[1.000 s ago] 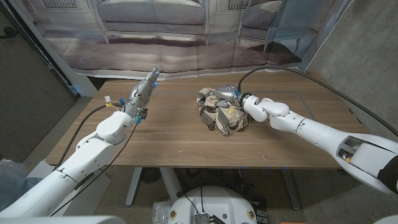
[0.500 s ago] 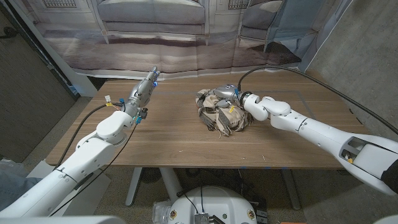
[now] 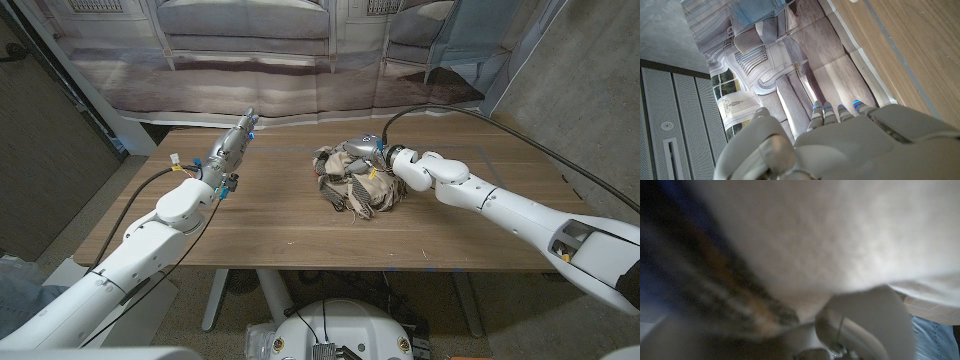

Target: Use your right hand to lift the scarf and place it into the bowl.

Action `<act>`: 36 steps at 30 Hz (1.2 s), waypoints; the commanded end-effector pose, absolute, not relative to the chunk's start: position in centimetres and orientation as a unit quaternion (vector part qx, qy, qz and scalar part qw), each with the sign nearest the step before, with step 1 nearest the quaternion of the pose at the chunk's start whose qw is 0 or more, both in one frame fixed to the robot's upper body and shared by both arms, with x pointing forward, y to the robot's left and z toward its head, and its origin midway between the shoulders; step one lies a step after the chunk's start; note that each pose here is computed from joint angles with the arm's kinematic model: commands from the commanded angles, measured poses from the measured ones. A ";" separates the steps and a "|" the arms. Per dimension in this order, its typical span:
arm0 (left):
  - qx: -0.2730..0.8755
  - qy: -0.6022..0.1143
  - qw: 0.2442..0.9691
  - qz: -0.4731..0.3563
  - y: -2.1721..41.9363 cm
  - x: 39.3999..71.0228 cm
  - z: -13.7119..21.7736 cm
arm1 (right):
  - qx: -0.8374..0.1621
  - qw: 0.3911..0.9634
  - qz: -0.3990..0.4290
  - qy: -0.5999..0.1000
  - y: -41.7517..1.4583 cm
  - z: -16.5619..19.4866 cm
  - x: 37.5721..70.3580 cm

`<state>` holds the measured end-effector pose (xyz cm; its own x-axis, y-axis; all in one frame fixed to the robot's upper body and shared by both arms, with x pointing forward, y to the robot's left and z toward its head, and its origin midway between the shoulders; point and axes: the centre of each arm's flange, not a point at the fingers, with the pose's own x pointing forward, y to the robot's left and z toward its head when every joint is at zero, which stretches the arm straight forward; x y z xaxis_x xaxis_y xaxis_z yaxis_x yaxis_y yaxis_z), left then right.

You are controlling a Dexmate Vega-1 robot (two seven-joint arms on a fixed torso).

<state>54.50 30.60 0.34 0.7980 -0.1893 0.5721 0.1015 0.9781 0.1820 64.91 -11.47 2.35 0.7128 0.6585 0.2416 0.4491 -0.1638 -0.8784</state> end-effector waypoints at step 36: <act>0.068 -0.308 0.945 -0.083 31.0 55.7 0.6 | -0.794 0.480 0.081 -0.364 -10.5 5.0 61.6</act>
<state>55.41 30.80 0.56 0.7952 -0.1982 0.5730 0.1134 0.9770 0.1806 62.28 -10.76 4.36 0.7116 0.6632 0.2321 0.4926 -0.2353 -0.8378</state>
